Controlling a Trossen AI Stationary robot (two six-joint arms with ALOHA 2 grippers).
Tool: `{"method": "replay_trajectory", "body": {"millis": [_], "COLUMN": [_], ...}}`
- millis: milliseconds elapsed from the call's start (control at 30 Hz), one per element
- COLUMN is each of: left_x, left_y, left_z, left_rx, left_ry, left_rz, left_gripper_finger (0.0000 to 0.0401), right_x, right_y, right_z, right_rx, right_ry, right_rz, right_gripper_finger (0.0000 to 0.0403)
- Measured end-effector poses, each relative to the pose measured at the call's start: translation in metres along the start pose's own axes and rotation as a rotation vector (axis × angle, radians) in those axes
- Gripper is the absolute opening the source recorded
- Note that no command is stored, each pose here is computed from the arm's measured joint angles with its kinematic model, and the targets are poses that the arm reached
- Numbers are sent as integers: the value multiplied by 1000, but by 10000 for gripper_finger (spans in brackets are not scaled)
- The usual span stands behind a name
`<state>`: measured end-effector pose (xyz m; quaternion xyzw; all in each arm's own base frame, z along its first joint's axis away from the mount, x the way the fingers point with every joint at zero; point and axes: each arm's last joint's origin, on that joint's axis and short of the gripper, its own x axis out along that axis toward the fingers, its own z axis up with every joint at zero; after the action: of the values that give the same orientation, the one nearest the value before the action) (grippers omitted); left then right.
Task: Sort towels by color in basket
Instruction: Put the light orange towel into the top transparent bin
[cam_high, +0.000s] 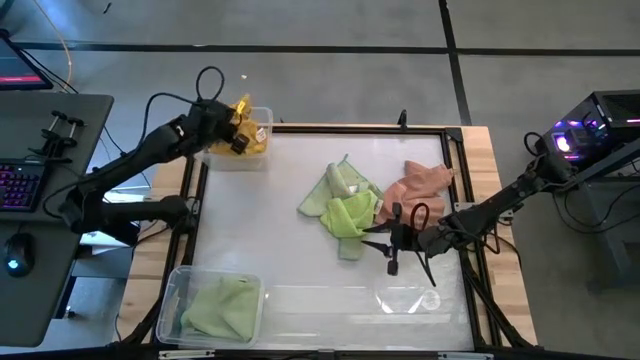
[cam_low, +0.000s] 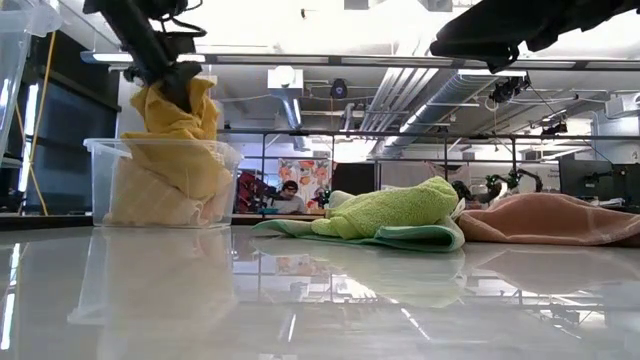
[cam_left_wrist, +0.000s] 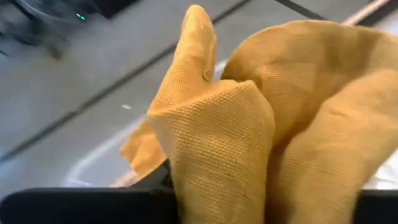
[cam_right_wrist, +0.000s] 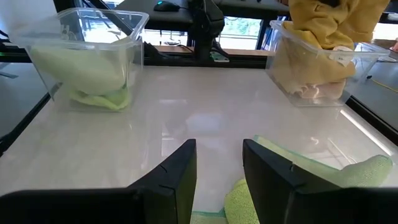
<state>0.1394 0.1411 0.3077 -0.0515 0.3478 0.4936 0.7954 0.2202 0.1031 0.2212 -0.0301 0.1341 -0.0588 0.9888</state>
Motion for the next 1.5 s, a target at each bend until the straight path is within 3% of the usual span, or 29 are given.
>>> {"method": "replay_trajectory", "body": {"millis": [200,333,533,667,900,1100,1333,1500], "left_x": [-17,-40,-57,-33,37,89,115,116], "left_y": [18,33,46,42,26,7,-5,-4], "left_z": [9,25,42,38,33,22,16,17], "left_rx": [-129,-165,-237,-212,-156,-151,-121,-126], "left_ry": [83,75,53,219,514,699,755,747], "left_rz": [-146,-118,-52,-51,-42,-183,-246,-288], "left_gripper_finger": [177,208,208,189,148,114,87,82], "right_x": [0,0,0,0,0,0,0,0], "right_y": [0,0,0,0,0,0,0,0], "right_z": [0,0,0,0,0,0,-1,-3], "right_rx": [1,3,16,19,19,18,13,24], "right_ry": [0,0,0,0,0,0,13,24], "right_rz": [0,0,0,0,0,0,10,9], "right_gripper_finger": [126,126,126,126,126,126,126,126]}}
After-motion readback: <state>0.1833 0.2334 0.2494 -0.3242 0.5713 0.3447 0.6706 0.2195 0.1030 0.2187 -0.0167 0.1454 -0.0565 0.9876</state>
